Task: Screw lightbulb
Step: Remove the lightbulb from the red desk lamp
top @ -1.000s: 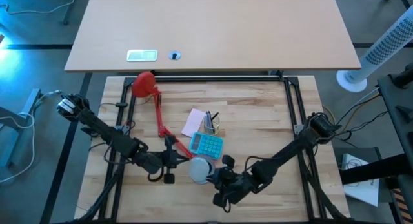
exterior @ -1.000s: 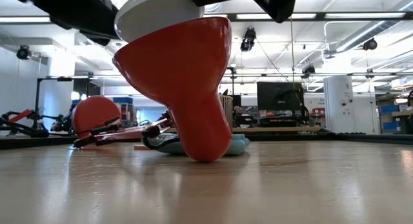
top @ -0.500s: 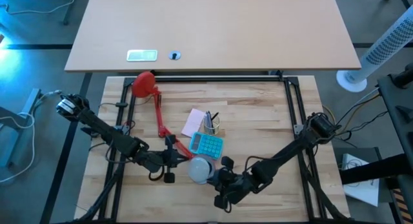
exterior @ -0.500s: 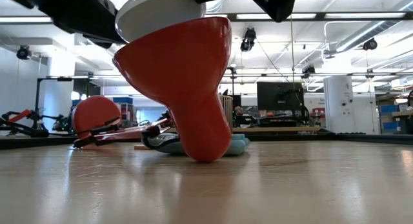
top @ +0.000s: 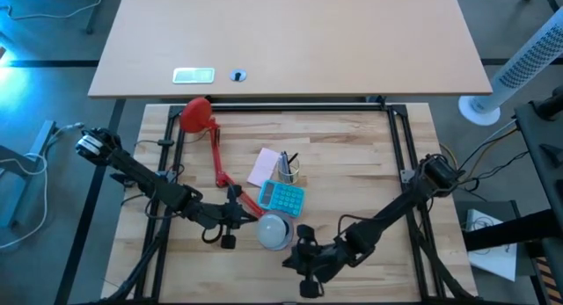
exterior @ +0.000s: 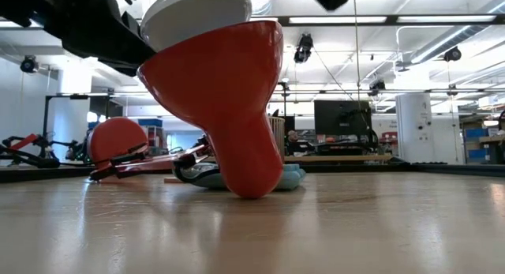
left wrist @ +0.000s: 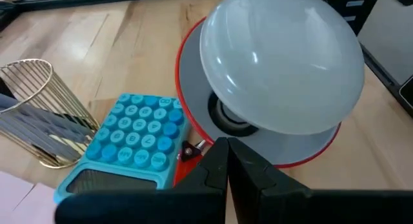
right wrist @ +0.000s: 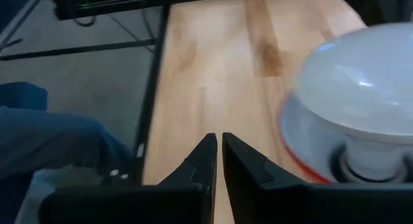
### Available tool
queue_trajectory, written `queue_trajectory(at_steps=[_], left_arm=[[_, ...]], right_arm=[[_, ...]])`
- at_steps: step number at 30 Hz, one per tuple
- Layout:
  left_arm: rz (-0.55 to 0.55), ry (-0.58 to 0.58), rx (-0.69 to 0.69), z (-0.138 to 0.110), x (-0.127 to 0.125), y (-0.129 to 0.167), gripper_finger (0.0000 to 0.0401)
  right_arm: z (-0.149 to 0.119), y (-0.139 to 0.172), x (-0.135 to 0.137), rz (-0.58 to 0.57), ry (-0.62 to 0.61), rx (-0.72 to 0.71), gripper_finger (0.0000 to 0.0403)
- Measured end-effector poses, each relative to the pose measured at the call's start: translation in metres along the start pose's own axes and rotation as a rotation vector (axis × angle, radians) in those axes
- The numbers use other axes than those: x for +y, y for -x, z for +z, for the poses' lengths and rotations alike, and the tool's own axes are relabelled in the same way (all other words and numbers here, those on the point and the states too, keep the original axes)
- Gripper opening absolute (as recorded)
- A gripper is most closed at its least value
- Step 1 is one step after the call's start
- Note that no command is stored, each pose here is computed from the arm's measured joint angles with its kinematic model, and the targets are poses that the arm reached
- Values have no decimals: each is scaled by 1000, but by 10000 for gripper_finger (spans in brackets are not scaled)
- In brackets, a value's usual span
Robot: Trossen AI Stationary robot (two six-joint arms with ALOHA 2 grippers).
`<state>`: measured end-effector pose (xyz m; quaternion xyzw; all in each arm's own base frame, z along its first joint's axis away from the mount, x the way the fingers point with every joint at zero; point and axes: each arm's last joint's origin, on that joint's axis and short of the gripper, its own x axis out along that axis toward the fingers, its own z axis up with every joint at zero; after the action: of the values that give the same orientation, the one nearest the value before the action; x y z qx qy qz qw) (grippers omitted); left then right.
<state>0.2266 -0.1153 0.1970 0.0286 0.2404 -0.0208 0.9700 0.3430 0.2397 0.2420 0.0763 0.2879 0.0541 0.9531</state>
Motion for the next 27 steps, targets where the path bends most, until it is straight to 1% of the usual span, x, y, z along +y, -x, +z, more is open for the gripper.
queue_trajectory(at_steps=[2,7,10,13,16,19,23,27], left_arm=[[0,3,-6,1,0,0,0],[8,-5,-12,2,3,0,0],[34,-3,9,3,11,1,0],[46,9,-3,6,16,5,0],[39,18,-35,10,16,8,0],[25,23,-31,9,17,6,0],[37,36,5,3,18,-1,0],[3,43,-8,3,15,-6,0]], right_arm=[[0,1,2,10,18,-10,18],[-2,0,0,-11,28,-12,18],[-6,-3,-2,-60,24,-30,18],[-10,-8,-3,-103,-4,-46,18],[-11,-15,0,-86,-6,-85,18],[-14,-26,4,-59,25,-129,18],[-20,-37,0,-72,42,-115,18],[-17,-36,0,-77,34,-129,18]])
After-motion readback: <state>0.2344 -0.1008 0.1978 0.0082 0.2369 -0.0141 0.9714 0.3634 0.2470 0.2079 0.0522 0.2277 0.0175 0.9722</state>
